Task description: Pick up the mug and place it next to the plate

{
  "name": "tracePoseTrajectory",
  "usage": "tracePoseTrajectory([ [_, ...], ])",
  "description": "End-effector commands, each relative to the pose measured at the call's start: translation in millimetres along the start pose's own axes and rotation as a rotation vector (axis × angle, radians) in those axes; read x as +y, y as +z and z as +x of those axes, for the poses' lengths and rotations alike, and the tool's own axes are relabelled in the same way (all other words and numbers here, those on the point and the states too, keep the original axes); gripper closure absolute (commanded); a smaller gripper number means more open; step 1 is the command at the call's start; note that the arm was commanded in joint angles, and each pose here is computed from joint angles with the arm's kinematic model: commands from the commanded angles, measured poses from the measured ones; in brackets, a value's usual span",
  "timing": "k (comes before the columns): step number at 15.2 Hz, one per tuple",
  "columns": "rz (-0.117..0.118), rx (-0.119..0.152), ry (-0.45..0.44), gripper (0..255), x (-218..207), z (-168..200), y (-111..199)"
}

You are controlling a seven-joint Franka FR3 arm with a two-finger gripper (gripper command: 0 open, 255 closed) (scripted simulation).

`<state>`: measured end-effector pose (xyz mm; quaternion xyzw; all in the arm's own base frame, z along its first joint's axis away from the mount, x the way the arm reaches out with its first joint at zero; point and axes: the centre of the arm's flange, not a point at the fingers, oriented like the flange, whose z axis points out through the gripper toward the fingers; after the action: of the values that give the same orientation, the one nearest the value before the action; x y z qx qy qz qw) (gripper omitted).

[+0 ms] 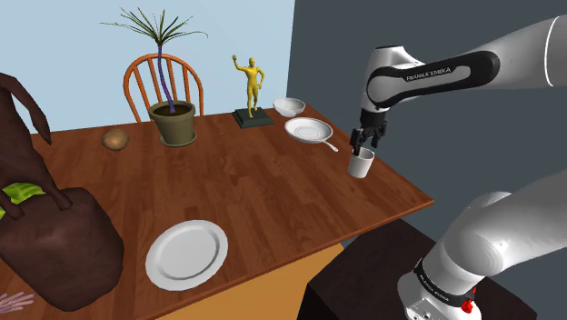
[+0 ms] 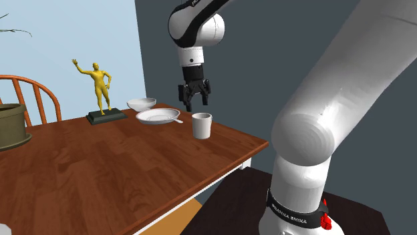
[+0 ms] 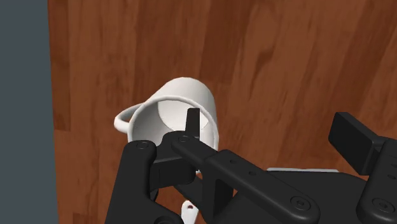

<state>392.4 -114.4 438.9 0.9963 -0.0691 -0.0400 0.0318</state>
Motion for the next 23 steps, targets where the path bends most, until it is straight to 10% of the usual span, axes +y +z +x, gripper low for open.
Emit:
tracePoseTrajectory([
  [1, 0.007, 0.012, -0.001, 0, 10.6, 19.3, 20.0],
  [20, 0.020, 0.029, -0.002, 0, 29.9, 50.7, 91.0],
  [21, 0.020, 0.029, -0.002, 255, 29.9, 50.7, 91.0],
  [23, 0.020, 0.029, -0.002, 255, 29.9, 50.7, 91.0],
])
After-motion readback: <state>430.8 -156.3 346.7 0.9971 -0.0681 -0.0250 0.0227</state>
